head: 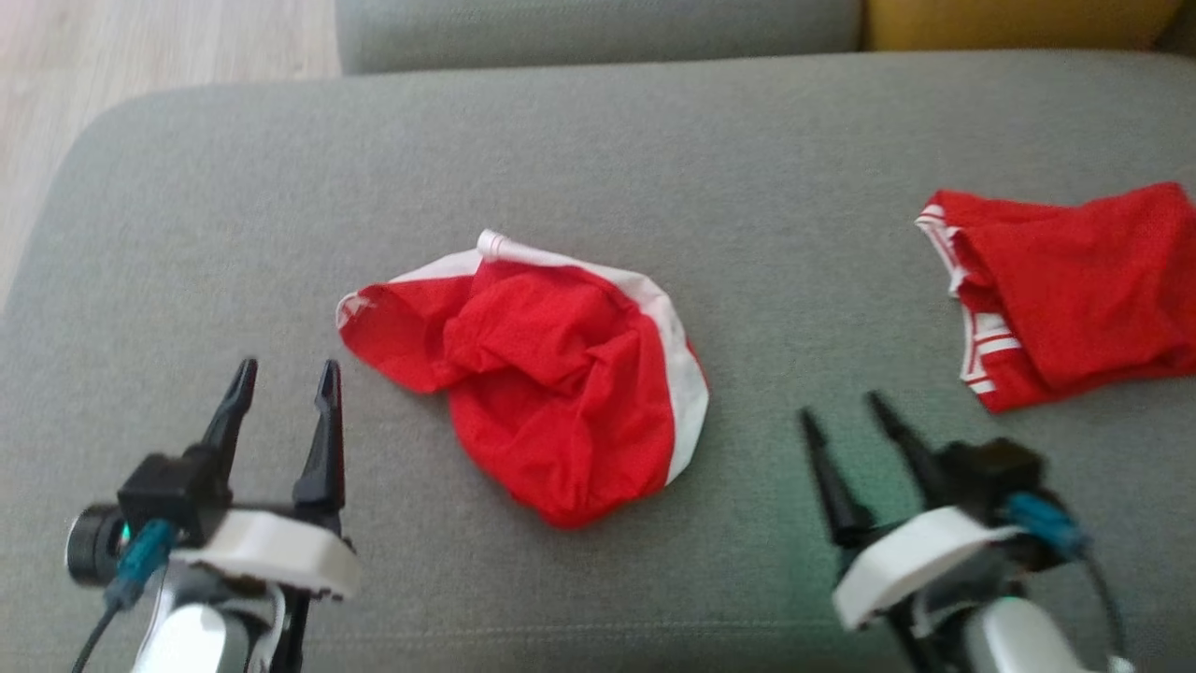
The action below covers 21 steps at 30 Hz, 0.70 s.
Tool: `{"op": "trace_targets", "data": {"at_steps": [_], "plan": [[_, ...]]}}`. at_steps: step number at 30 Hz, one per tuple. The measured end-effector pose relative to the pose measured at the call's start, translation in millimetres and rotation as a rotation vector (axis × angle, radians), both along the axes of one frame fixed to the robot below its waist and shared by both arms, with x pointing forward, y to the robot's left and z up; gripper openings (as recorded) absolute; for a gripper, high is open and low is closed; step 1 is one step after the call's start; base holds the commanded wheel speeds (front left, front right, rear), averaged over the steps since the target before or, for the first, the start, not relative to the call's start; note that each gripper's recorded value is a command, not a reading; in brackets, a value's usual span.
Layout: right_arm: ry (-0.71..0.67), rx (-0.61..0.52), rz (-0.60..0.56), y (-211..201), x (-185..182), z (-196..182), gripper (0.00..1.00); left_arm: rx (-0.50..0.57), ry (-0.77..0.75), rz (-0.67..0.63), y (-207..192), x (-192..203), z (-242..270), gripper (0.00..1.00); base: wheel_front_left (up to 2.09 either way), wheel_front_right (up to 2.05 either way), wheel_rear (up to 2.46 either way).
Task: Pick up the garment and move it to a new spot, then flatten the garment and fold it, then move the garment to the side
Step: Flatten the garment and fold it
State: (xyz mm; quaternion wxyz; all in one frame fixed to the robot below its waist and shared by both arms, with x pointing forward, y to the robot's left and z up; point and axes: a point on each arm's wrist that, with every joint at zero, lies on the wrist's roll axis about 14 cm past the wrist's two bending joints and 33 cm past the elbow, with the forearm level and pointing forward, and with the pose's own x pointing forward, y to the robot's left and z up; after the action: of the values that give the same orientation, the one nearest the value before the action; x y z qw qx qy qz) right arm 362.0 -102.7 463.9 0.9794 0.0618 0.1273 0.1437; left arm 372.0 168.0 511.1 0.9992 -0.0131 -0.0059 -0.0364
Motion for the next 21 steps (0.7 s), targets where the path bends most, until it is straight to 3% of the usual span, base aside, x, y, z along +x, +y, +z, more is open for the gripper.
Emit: {"op": "trace_targets", "data": {"at_steps": [8,14,15,16,18,21], "plan": [[0.241,0.044,0.232,74,-18,-66,1.0,0.001,-0.009,0.015,8,14,-4,1.0,0.0,0.0,0.0],[0.343,0.054,0.326,102,-22,-94,1.0,-0.004,0.018,0.052,19,16,-16,1.0,0.0,0.0,0.0],[0.345,0.06,0.335,105,-21,-95,0.95,-0.003,0.02,0.057,20,17,-17,1.0,0.0,0.0,0.0],[0.343,0.066,0.339,108,-19,-95,0.49,-0.002,0.019,0.06,21,17,-18,1.0,0.0,0.0,0.0],[0.338,0.073,0.344,110,-16,-94,0.0,-0.001,0.027,0.062,22,17,-21,1.0,0.0,0.0,0.0],[0.32,0.08,0.339,110,-12,-92,0.0,-0.003,0.021,0.055,19,19,-21,1.0,0.0,0.0,0.0]]}}
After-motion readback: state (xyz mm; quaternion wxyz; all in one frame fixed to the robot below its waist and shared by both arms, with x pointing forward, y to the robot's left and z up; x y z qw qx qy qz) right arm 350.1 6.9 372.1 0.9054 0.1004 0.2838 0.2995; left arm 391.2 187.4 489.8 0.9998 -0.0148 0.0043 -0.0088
